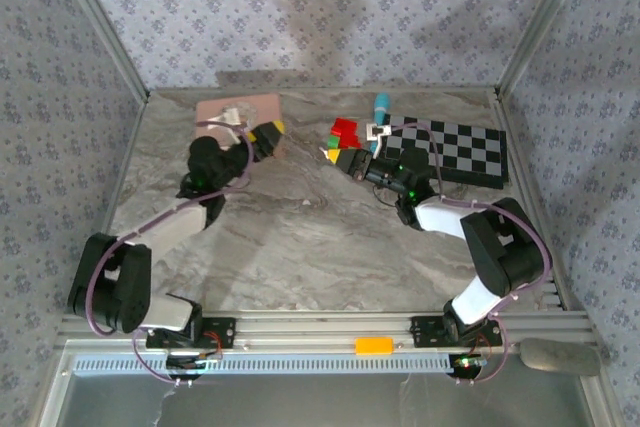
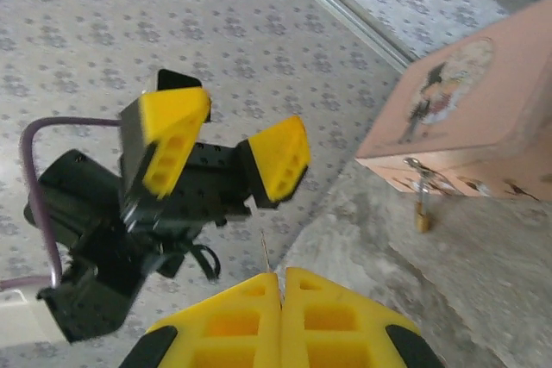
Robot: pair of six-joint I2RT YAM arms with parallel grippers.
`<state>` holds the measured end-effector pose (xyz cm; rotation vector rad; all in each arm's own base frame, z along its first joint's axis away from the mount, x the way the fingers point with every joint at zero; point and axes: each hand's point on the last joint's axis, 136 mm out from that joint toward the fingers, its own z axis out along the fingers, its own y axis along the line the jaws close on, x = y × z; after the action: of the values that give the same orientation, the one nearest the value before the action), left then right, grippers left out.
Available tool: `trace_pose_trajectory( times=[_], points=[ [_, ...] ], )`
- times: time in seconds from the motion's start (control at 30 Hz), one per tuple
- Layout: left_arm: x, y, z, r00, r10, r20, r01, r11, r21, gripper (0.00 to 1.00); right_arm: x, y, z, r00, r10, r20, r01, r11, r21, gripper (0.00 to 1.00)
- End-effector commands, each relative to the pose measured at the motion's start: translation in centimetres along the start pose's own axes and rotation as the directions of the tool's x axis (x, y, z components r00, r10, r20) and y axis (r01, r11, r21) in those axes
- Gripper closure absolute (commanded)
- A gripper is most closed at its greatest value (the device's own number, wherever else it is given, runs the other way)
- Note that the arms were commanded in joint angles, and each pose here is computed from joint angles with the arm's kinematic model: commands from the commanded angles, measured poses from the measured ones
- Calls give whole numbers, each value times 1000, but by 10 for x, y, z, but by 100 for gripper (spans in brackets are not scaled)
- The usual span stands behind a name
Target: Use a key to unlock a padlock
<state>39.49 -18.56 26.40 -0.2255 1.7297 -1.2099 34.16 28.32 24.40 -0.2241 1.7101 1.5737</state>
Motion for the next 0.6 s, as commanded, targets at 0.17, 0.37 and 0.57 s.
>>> trace_pose_trajectory(
  times=[0.17, 0.37, 0.57],
  points=[
    [3, 126, -66, 992, -68, -109, 6, 871, -491, 21, 18, -26, -13, 973, -172, -153, 209, 941, 266, 100],
    [7, 159, -82, 963, 12, -268, -186, 751, -633, 25, 36, -31, -15, 900, -275, -337, 395, 842, 367, 100],
    [12, 191, -67, 905, 45, -422, -333, 695, -638, 39, 38, -28, -10, 889, -283, -360, 411, 839, 357, 100]
  ],
)
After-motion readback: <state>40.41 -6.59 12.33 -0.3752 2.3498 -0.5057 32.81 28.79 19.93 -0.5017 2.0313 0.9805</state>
